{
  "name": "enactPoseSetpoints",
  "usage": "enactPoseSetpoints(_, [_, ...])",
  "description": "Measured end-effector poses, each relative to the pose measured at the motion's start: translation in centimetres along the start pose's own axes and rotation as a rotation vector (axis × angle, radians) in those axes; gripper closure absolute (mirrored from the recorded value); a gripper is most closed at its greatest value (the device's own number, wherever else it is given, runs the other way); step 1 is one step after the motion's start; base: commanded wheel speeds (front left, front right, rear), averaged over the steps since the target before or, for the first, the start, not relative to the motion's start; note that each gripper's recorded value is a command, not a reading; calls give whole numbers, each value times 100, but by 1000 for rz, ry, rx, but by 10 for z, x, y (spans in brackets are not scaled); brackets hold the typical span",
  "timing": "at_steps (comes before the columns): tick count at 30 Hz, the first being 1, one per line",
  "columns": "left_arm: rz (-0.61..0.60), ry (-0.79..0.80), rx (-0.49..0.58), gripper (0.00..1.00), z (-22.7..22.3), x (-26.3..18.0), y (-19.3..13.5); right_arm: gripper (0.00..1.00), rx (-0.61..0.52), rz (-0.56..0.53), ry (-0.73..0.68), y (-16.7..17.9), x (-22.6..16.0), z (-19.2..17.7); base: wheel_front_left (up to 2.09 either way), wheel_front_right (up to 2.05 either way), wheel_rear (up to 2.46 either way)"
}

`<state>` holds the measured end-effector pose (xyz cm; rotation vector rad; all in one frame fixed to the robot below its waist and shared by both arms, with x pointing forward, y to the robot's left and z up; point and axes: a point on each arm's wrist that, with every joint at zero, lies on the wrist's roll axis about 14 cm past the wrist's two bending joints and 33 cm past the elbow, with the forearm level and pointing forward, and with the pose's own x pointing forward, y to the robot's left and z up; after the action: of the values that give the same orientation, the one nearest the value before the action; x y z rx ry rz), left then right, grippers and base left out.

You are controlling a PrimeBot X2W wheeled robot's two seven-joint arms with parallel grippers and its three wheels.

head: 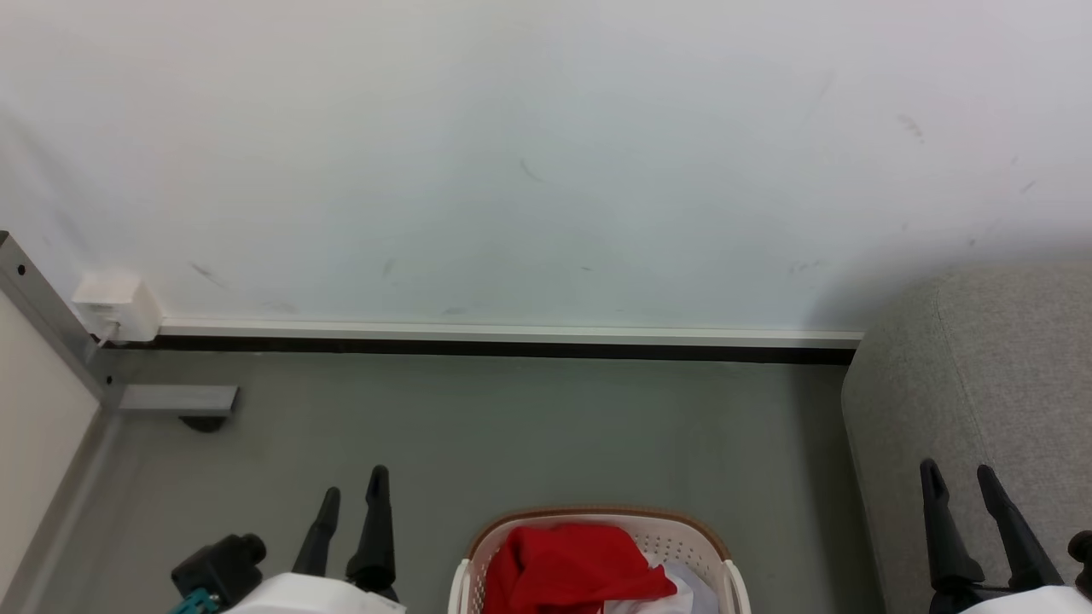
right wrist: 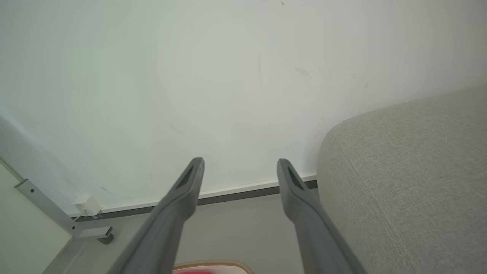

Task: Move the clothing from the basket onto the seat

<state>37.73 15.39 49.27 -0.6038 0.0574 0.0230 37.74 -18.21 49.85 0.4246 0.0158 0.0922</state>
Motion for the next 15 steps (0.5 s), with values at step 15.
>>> enactPoseSetpoints(15, [-27,-35,170,0,2,-1,-6,0,-154,42,1,6,-1,-3,0,0,0])
